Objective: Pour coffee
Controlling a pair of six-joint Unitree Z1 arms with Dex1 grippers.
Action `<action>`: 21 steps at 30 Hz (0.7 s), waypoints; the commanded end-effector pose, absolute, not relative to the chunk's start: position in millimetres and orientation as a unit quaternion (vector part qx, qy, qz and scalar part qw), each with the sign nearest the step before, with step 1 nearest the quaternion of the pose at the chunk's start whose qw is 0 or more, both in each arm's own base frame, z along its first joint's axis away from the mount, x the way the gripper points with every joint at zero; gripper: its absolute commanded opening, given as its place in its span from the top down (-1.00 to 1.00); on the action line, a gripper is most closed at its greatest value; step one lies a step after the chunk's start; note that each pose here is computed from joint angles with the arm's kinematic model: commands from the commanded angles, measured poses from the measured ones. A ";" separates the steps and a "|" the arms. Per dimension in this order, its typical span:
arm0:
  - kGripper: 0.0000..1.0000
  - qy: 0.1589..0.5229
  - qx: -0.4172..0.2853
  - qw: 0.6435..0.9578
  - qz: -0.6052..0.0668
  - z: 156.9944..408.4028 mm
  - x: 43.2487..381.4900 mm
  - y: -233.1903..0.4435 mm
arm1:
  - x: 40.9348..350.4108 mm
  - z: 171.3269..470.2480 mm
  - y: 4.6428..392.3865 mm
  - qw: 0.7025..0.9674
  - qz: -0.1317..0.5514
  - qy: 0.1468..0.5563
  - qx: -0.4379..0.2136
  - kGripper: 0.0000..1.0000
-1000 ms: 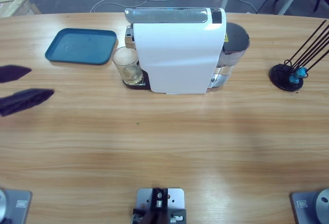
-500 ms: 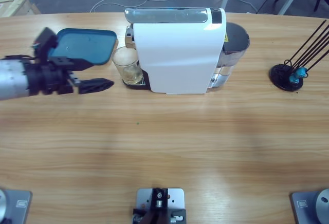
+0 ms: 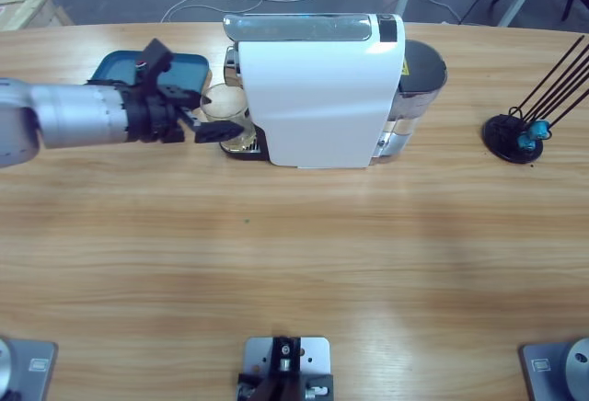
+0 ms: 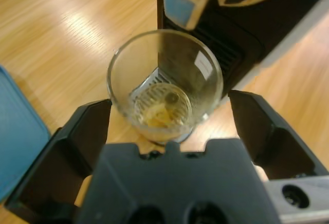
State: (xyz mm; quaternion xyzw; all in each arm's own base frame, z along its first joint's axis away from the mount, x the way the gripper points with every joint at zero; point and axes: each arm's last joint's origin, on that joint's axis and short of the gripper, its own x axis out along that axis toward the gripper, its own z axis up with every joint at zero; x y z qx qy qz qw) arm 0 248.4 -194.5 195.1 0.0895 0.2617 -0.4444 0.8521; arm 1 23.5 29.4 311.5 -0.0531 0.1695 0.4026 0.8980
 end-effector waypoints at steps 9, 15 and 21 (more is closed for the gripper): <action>0.52 0.280 0.081 0.834 -0.469 168.0 278.5 -218.4 | 28.0 301.1 34.5 0.887 0.413 0.198 -0.053 -1.00; 0.80 0.287 0.072 0.818 -0.493 164.4 274.5 -218.9 | 27.3 301.4 34.0 0.888 0.413 0.196 -0.053 -1.00; 0.80 0.287 0.078 0.826 -0.479 171.5 260.4 -207.1 | 26.9 301.4 33.8 0.888 0.413 0.195 -0.053 -1.00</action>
